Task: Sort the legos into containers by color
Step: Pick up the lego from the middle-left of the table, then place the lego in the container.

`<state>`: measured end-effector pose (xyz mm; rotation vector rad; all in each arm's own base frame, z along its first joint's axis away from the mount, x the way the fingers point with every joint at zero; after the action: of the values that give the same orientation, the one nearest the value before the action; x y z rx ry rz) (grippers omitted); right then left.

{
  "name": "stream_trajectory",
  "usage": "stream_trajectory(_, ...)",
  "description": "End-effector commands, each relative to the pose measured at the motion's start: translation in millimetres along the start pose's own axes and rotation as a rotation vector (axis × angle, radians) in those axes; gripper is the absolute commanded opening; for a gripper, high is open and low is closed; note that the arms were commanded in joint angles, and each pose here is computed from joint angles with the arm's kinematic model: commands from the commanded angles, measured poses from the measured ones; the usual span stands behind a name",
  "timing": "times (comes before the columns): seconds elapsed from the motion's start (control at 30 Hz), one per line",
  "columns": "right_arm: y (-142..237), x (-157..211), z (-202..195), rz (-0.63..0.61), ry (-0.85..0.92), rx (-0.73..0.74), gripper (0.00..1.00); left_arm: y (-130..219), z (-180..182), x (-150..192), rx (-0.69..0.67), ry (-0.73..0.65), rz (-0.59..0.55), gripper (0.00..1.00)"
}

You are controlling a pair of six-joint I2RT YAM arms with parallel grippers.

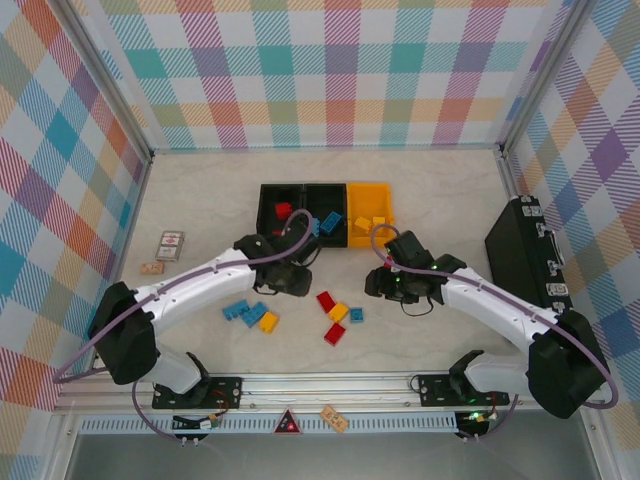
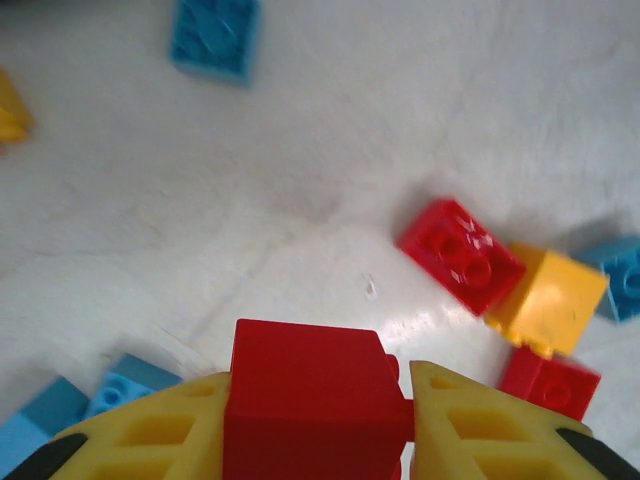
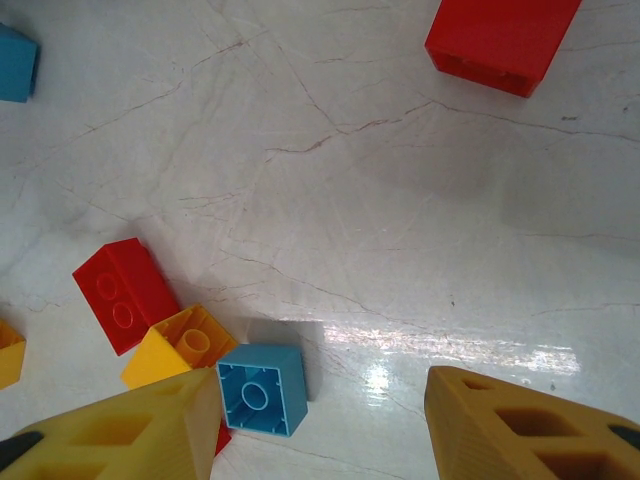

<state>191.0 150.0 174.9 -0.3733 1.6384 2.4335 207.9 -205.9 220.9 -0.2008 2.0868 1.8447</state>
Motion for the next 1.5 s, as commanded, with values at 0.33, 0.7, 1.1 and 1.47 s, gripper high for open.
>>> stream_trajectory(0.33, 2.8, -9.7, 7.7, -0.031, -0.014, -0.059, 0.57, 1.7, 47.9, -98.9, -0.083, 0.167, -0.143, 0.37)
stream_trajectory(0.7, 2.6, -8.7, 6.3, -0.033, -0.019, -0.050, 0.56, -55.9, 59.5, -144.1, -0.127, 0.222, -0.112, 0.37)
stream_trajectory(1.1, 5.2, -8.9, 6.1, -0.039, -0.019, -0.045, 0.56, -82.6, 65.3, -161.2, -0.181, 0.237, -0.095, 0.44)
stream_trajectory(1.47, 7.7, -10.4, 6.9, -0.051, -0.016, -0.042, 0.57, -57.2, 65.1, -159.5, -0.152, 0.246, -0.130, 0.60)
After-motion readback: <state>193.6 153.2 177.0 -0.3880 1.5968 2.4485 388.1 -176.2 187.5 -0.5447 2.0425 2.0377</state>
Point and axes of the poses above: each hand's point on the last joint's axis, 136 mm out from that joint toward the fingers, its own y axis back along the fingers, its own z axis along the line the jaws close on, x = y × z, the point moved 10 cm from there along y, back along the fingers, and after that the axes turned 7 degrees about y, right-handed, at the moved point
